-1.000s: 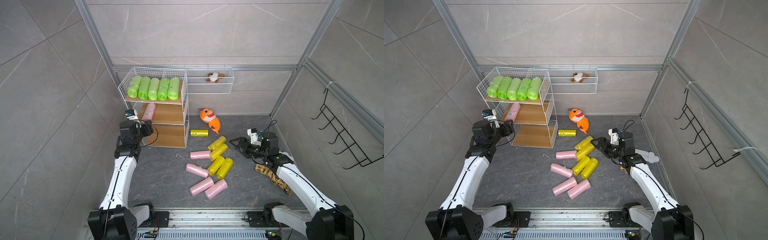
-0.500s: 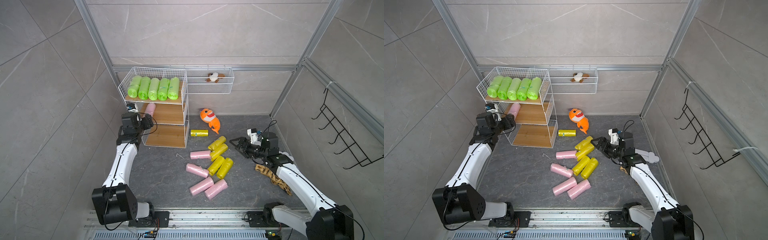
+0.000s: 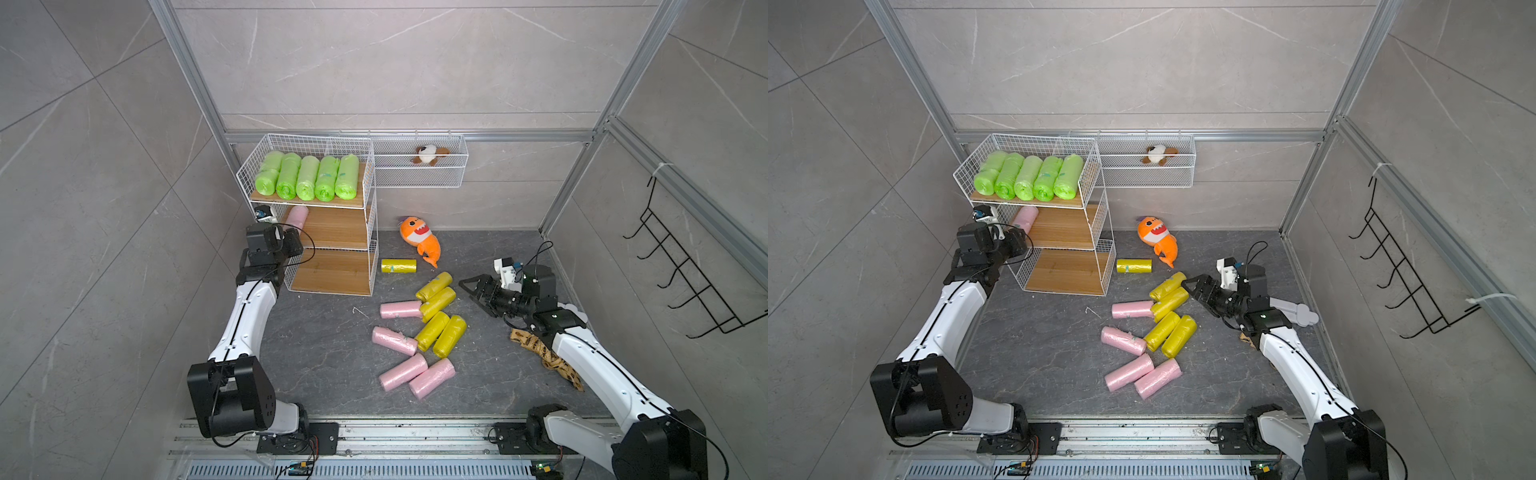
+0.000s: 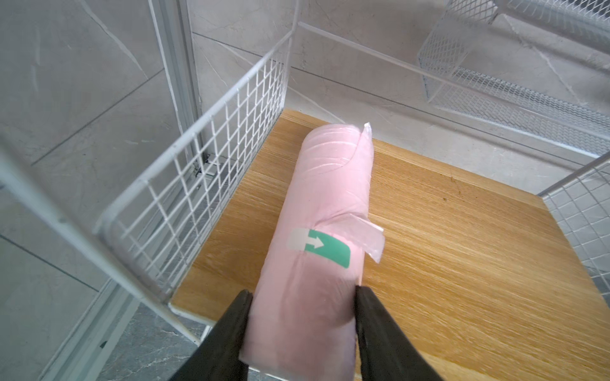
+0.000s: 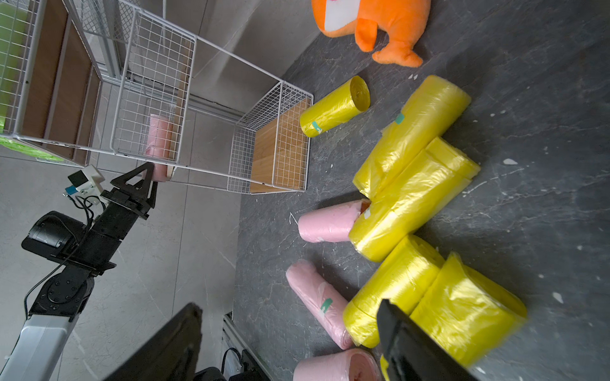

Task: Sort the rolls of trash bags by color and place them on the shelf
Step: Place the roll of trash bags on the shelf.

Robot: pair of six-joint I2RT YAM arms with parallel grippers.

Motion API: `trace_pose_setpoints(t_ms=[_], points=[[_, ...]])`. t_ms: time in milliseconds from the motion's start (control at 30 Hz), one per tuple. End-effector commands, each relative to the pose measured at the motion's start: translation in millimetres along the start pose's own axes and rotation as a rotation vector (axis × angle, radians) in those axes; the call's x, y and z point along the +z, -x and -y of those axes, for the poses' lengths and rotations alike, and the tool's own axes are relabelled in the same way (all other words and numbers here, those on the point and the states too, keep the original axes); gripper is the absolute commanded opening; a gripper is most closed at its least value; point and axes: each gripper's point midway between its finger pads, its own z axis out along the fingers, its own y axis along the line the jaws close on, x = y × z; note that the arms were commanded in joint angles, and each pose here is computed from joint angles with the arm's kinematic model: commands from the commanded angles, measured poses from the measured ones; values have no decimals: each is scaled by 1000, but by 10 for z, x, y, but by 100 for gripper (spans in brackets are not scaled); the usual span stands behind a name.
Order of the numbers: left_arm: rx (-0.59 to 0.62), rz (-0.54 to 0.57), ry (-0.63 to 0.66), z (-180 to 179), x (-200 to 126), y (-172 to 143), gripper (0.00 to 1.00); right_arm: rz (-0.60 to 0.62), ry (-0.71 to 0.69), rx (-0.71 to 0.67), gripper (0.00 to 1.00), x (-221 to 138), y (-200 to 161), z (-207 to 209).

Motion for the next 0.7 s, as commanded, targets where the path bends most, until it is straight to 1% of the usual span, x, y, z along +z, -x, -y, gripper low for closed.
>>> trace_pose_setpoints(t_ms=[0,133,267,333,467,567,667], points=[[1,86,66,-133,-36,273,50,-12,9,8,87,27,-25,26],[14,93,94,-200,13,320,53,-13,9,9,87,33,-24,29],[28,84,107,-222,77,359,61,-14,11,12,87,29,-19,27],[25,90,97,-197,47,398,64,-17,10,13,87,30,-32,31],[-5,126,61,-119,-134,477,70,-24,8,22,87,42,-62,56],[-29,134,25,-51,-304,472,74,-33,-1,24,87,51,-89,82],[-64,142,-19,20,-482,430,79,-57,-42,21,87,64,-136,152]])
